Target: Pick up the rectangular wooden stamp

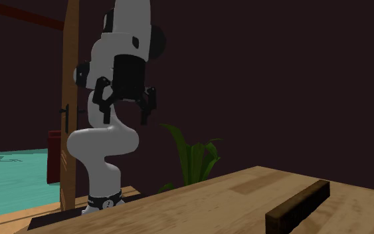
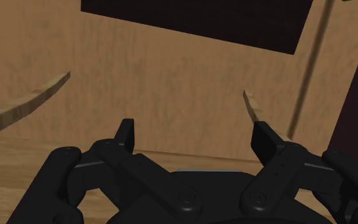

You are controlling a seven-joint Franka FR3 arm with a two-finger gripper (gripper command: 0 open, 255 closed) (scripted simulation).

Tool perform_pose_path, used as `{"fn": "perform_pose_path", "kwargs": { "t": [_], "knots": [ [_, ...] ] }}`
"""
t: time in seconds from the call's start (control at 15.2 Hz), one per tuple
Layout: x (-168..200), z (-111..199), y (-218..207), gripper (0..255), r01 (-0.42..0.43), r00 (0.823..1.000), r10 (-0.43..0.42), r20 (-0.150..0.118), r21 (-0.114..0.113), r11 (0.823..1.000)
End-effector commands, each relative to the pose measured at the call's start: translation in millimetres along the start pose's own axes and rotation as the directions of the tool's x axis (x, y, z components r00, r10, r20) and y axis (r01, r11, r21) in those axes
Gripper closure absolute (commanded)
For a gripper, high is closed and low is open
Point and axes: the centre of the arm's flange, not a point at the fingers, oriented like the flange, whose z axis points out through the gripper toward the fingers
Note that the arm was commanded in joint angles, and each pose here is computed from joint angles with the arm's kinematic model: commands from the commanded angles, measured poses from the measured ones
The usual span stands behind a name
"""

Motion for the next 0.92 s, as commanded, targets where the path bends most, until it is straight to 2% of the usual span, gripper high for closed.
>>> {"fn": "perform_pose_path", "kwargs": {
  "t": [0.0,0.2,0.4,0.59,0.73,0.86],
  "knots": [
    [0.0,0.0,0.0,0,0.0,1.0,0.0,0.0,0.0,1.0],
    [36.9,7.0,11.0,0,0.143,0.99,-0.143,-0.002,-0.003,0.99],
    [74.9,13.9,16.6,0,0.283,0.959,-0.283,-0.004,-0.006,0.959],
    [113.4,20.7,16.7,0,0.418,0.908,-0.418,-0.005,-0.009,0.908],
    [138.9,25.2,13.7,0,0.503,0.864,-0.503,-0.006,-0.011,0.864],
    [164.1,29.7,8.3,0,0.583,0.812,-0.583,-0.006,-0.014,0.812]
  ]
}}
